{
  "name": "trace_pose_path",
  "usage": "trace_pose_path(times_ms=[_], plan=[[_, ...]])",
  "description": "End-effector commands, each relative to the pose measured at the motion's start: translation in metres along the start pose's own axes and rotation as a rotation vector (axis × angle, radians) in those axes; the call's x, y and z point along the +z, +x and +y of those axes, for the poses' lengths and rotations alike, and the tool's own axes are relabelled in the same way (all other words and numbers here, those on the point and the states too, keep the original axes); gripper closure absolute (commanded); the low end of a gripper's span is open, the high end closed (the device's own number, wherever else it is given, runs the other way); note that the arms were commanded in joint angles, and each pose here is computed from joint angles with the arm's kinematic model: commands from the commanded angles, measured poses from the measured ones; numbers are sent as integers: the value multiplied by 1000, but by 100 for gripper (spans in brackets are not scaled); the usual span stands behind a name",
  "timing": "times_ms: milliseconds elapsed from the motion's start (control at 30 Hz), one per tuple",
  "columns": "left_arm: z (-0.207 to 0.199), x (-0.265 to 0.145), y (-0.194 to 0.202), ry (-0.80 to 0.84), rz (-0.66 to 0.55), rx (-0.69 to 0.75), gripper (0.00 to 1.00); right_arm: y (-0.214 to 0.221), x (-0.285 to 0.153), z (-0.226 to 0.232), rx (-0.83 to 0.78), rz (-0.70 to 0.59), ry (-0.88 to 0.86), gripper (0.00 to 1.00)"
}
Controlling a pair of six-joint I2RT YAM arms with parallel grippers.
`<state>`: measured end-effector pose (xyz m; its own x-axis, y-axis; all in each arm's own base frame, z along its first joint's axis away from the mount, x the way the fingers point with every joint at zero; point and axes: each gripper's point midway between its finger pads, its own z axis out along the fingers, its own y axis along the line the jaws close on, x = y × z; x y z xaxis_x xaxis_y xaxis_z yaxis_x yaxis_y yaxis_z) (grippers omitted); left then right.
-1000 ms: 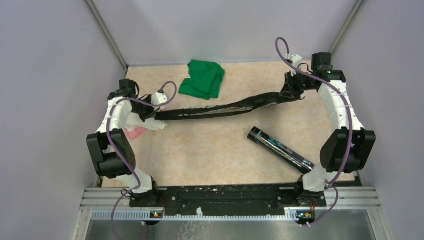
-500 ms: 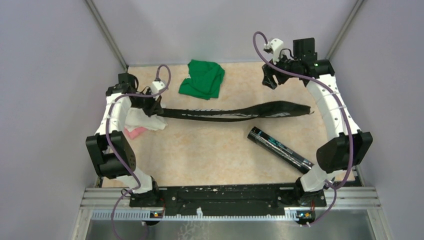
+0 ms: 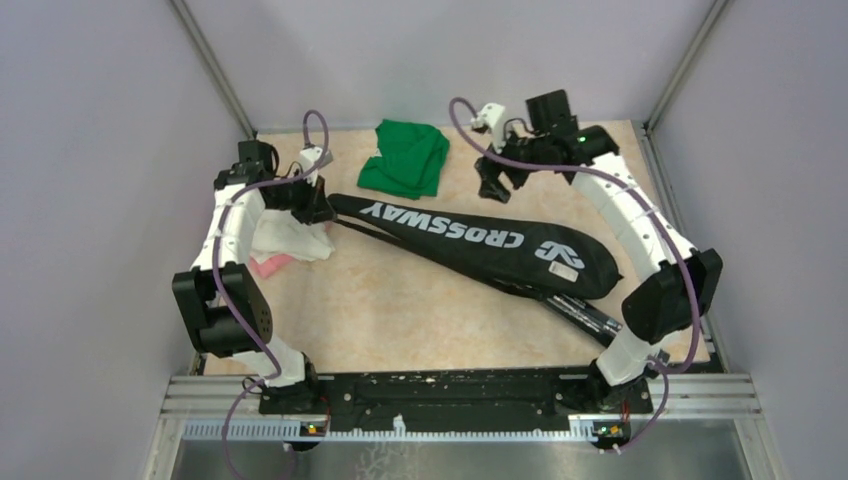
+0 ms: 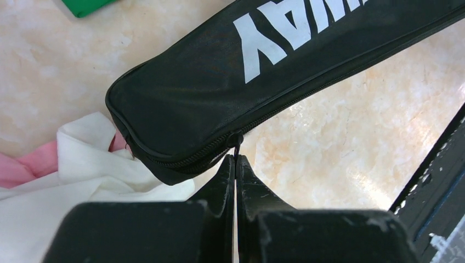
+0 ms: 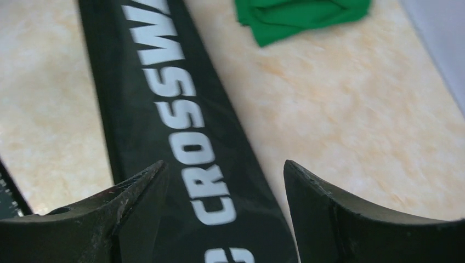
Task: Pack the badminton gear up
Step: Zip the racket bag at the center of the board.
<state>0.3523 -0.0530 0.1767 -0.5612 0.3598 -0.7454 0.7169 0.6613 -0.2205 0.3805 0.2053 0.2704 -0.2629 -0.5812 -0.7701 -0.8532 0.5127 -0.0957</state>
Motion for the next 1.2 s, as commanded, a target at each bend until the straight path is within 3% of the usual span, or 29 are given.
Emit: trace_pose_path(times_ms=[0,300,700,833,1033,1067,1167], plan=[[-11,-9,-34,13,-103,-17,100,-15,37,64,-81,-61,-165,24],[-17,-8,-33,36,-113,-79,100,-22,98,150,-294,-104,-171,19],[-21,-12,-36,24,-132,-58,100,-13,162,165,-407,-6,33,24],[-21,-13,-34,17,-125,-35,100,-11,172,152,-419,24,103,42],[-10,-14,-23,-30,-71,87,100,-16,162,145,-438,35,137,95],[-7,-14,-19,-34,-51,112,100,-17,158,142,-445,38,149,100],[-2,-16,-6,-31,23,173,100,-18,144,133,-477,55,190,100]])
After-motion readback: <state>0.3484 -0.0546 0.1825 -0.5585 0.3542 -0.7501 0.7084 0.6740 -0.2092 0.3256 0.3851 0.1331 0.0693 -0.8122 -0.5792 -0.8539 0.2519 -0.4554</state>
